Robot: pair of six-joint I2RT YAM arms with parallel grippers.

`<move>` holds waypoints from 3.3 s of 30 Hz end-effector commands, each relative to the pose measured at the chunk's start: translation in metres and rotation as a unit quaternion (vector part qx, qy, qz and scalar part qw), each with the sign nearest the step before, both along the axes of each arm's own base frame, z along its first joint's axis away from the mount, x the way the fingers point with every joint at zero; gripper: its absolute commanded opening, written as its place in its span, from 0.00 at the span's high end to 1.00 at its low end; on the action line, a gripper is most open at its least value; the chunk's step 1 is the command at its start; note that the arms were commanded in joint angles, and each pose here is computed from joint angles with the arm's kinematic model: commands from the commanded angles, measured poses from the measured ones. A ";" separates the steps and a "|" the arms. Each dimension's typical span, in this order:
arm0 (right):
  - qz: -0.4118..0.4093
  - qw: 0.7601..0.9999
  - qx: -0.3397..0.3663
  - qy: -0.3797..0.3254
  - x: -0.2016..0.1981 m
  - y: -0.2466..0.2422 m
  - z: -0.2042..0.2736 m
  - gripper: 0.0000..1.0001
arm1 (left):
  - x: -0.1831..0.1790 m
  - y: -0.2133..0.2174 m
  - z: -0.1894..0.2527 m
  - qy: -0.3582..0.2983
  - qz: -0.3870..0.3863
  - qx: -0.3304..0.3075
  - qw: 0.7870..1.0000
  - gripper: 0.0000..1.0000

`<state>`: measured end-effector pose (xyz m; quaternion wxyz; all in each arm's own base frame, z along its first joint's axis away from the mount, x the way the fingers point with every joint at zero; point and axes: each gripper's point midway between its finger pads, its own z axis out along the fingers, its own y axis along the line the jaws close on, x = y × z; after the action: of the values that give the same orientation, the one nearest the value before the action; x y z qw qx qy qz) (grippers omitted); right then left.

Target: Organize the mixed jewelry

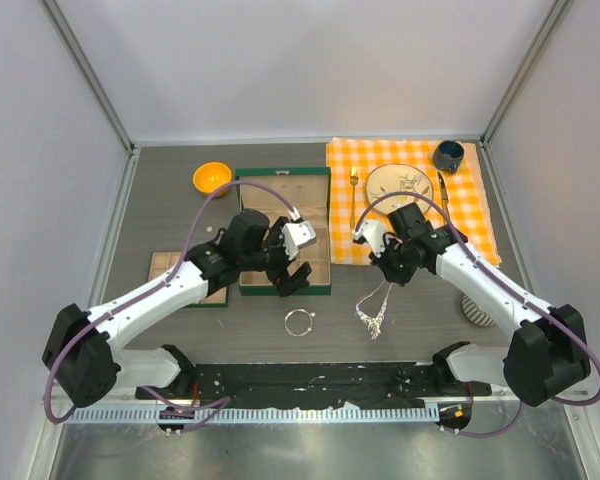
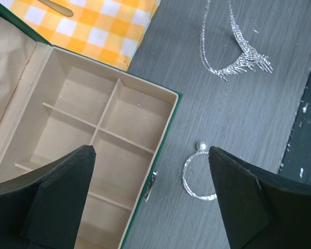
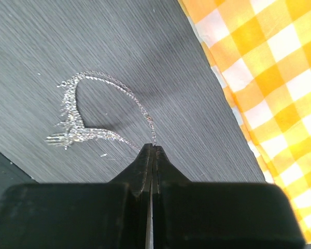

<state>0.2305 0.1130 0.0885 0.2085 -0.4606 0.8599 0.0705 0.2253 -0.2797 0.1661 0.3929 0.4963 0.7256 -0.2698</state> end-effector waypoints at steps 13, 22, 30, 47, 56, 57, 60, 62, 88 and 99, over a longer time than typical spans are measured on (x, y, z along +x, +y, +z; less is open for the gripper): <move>-0.022 0.997 0.069 -0.024 0.000 0.018 0.051 0.99 | 0.021 -0.083 -0.017 -0.056 0.028 -0.076 0.995 0.05; -0.033 0.995 0.085 -0.029 0.000 0.021 0.064 0.99 | 0.015 -0.118 -0.033 -0.058 0.013 -0.095 0.994 0.06; -0.040 0.995 0.090 -0.027 -0.002 0.022 0.065 0.99 | -0.001 -0.136 -0.040 -0.044 -0.025 -0.111 0.993 0.06; -0.052 0.994 0.093 -0.034 -0.005 0.018 0.073 0.99 | -0.014 -0.151 -0.059 -0.032 -0.056 -0.154 0.986 0.04; -0.048 0.993 0.102 -0.032 -0.009 0.020 0.075 0.99 | -0.017 -0.162 -0.071 -0.015 -0.065 -0.171 0.983 0.04; -0.048 0.993 0.102 -0.032 -0.009 0.020 0.075 0.99 | -0.017 -0.164 -0.073 -0.013 -0.065 -0.171 0.983 0.04; -0.047 0.993 0.103 -0.032 -0.009 0.021 0.075 0.99 | -0.016 -0.166 -0.078 -0.008 -0.066 -0.166 0.984 0.05; -0.047 0.993 0.104 -0.032 -0.008 0.021 0.076 0.99 | -0.015 -0.167 -0.082 -0.005 -0.066 -0.161 0.985 0.07; -0.048 0.993 0.102 -0.038 -0.010 0.019 0.077 0.99 | -0.001 -0.181 -0.108 0.036 -0.069 -0.140 0.987 0.21; -0.047 0.993 0.101 -0.037 -0.010 0.018 0.076 0.99 | 0.003 -0.186 -0.107 0.052 -0.077 -0.135 0.986 0.39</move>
<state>0.2137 0.1282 0.1466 0.2586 -0.4028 0.8686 0.1279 0.2238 -0.4552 0.0459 0.3893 0.4738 0.6766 -0.4077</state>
